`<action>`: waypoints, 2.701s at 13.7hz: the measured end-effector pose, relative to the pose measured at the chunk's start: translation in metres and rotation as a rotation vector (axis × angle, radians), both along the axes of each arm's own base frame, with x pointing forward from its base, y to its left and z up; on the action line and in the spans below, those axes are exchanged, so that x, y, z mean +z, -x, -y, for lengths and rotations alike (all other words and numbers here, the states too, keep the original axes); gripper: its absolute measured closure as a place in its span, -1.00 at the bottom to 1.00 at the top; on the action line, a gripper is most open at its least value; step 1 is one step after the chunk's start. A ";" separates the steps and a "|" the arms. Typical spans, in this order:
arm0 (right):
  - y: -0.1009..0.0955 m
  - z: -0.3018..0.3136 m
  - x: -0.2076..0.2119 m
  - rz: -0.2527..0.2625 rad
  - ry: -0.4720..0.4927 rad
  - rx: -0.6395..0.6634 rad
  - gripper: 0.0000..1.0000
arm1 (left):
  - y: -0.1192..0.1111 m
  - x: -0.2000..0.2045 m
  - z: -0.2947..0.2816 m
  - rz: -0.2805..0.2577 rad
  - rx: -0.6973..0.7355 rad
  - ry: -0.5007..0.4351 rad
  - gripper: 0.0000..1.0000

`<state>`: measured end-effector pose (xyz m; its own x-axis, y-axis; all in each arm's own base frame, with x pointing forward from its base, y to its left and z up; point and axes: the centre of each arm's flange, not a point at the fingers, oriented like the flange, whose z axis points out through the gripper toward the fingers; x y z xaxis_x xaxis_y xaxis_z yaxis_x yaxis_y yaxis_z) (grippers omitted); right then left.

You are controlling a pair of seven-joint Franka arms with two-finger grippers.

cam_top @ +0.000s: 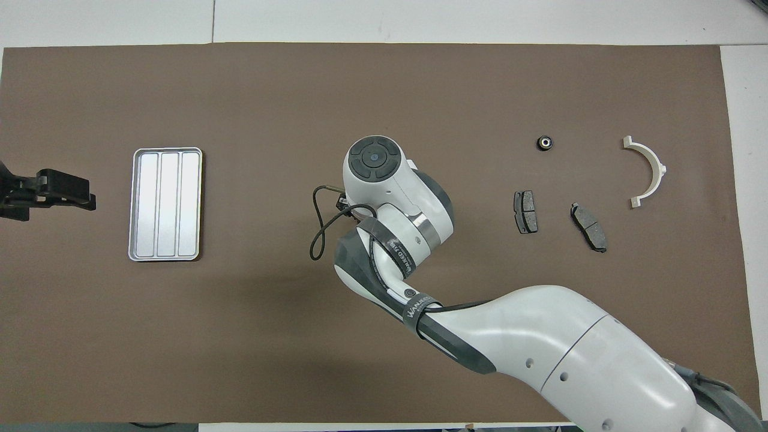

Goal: Place bearing gear from tray to pile

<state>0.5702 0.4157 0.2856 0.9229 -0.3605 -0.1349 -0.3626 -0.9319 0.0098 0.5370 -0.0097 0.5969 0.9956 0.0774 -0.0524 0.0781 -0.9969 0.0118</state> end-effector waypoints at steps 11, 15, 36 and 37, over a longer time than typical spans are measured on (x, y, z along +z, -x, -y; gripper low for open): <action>-0.012 0.024 0.022 -0.022 0.007 0.085 0.52 | 0.000 0.000 0.000 0.000 0.000 0.000 -1.00; -0.049 0.097 0.088 0.001 -0.008 0.147 0.52 | 0.000 0.000 0.000 0.000 0.000 0.000 -1.00; -0.127 0.453 0.029 0.143 -0.017 0.589 0.52 | 0.000 0.000 0.000 0.000 0.000 0.000 -1.00; -0.128 0.454 0.024 0.148 -0.015 0.588 0.52 | 0.000 0.000 0.000 0.000 0.000 0.000 -1.00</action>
